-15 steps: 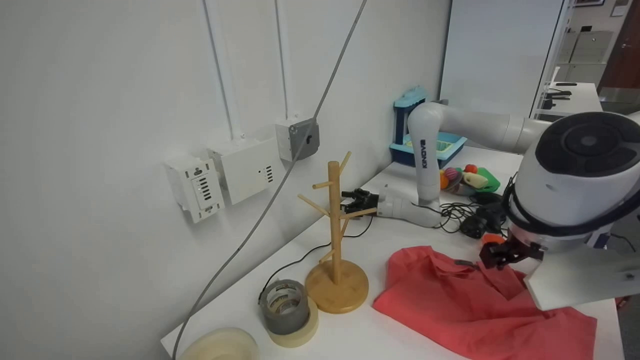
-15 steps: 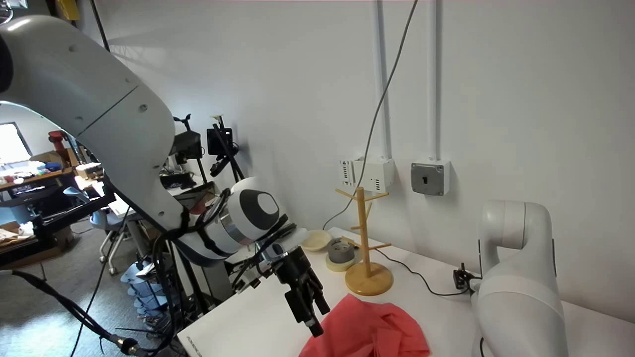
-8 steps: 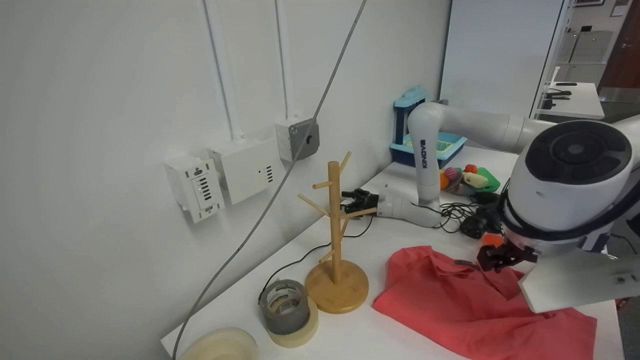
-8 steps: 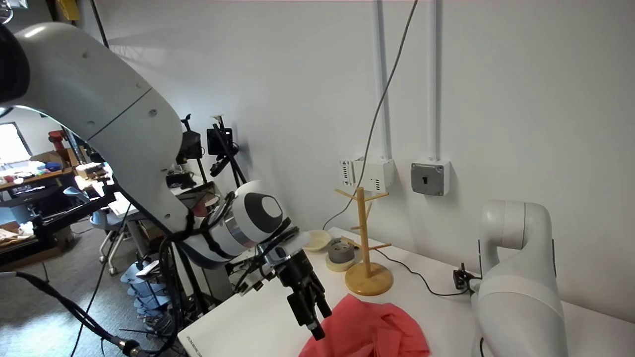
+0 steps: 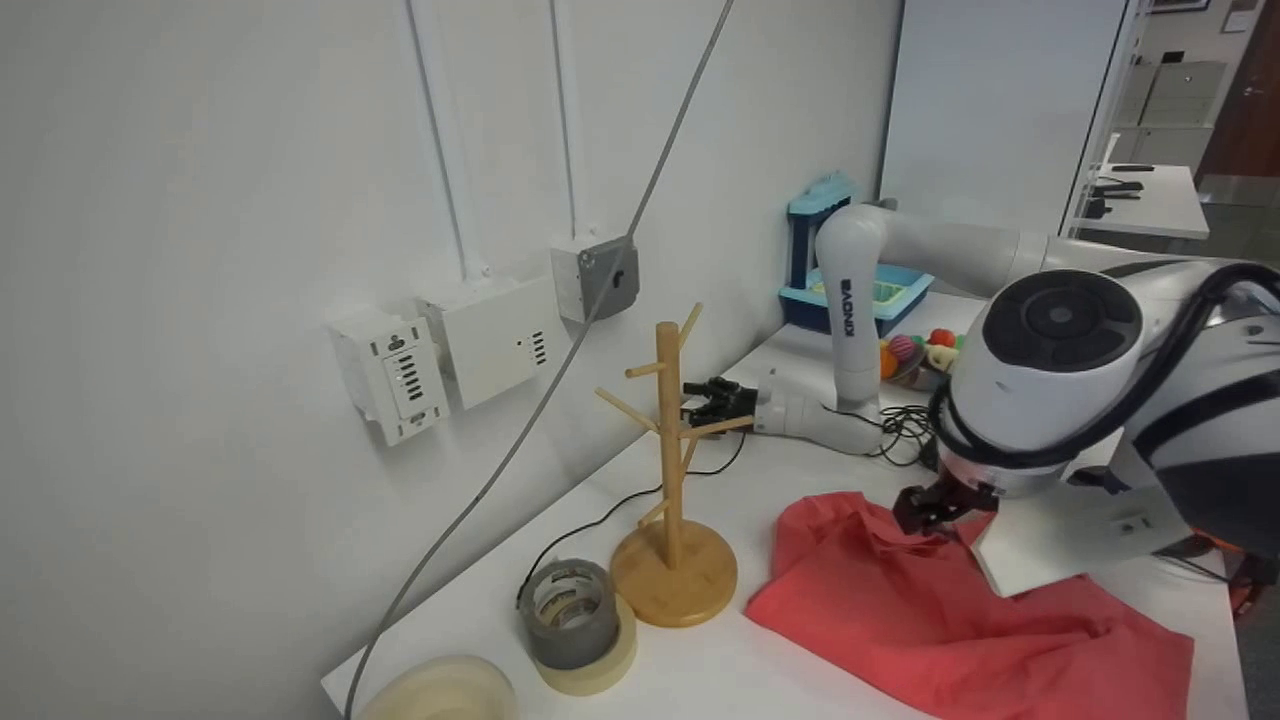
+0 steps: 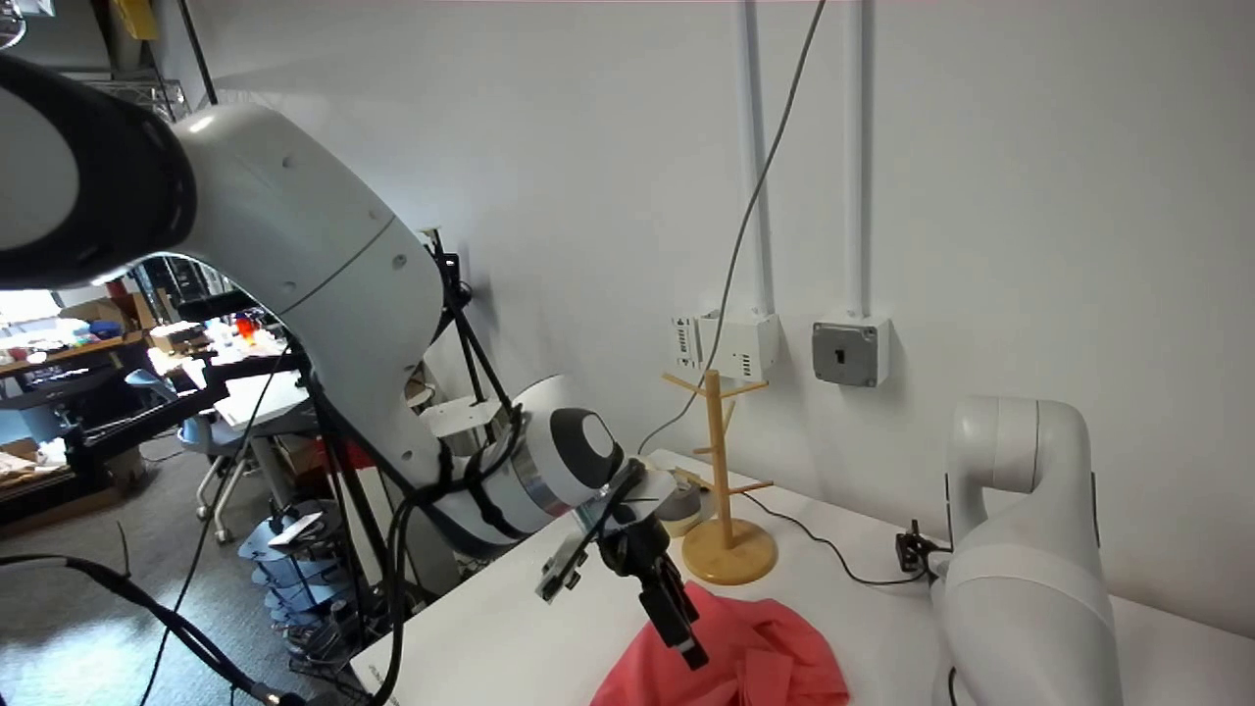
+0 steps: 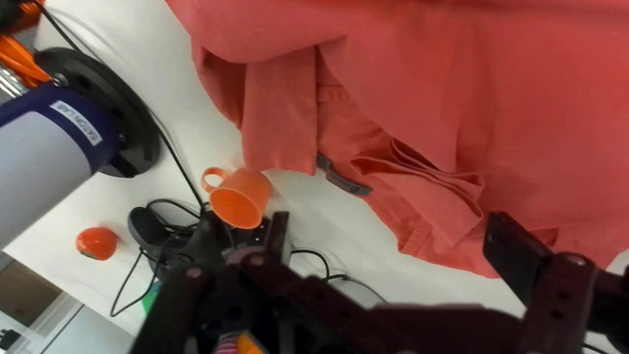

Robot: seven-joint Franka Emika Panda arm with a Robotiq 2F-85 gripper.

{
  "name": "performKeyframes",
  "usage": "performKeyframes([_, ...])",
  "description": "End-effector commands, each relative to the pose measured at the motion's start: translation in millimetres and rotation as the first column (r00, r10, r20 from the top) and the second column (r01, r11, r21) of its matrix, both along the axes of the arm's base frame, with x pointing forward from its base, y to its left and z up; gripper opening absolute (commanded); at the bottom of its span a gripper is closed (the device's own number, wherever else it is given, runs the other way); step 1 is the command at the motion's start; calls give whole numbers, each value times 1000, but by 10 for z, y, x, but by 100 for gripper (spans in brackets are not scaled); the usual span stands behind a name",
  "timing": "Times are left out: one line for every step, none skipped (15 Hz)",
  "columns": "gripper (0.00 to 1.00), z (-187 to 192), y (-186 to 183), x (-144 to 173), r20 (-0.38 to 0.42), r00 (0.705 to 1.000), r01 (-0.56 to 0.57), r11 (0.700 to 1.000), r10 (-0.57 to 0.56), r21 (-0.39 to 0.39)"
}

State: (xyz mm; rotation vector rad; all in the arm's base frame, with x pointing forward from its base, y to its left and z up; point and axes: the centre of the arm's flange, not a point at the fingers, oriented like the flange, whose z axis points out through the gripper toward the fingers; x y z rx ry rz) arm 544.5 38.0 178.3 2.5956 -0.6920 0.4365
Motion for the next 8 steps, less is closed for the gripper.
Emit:
performKeyframes([100, -90, -247, 320, -28, 998, -61, 998, 61, 15])
performKeyframes([100, -53, -133, 112, -13, 999, -42, 999, 42, 12])
performKeyframes([100, -72, -195, 155, -19, 999, -44, 999, 44, 9])
performKeyframes([100, -85, -224, 183, -21, 999, -45, 999, 45, 7])
performKeyframes([100, -93, -227, 197, -22, 999, -47, 999, 47, 6])
performKeyframes([100, -94, -223, 202, -22, 999, -48, 999, 48, 6])
performKeyframes([100, -110, -206, 217, -28, 996, -80, 997, 81, 21])
performKeyframes([100, -122, -206, 245, -33, 992, -118, 993, 119, 27])
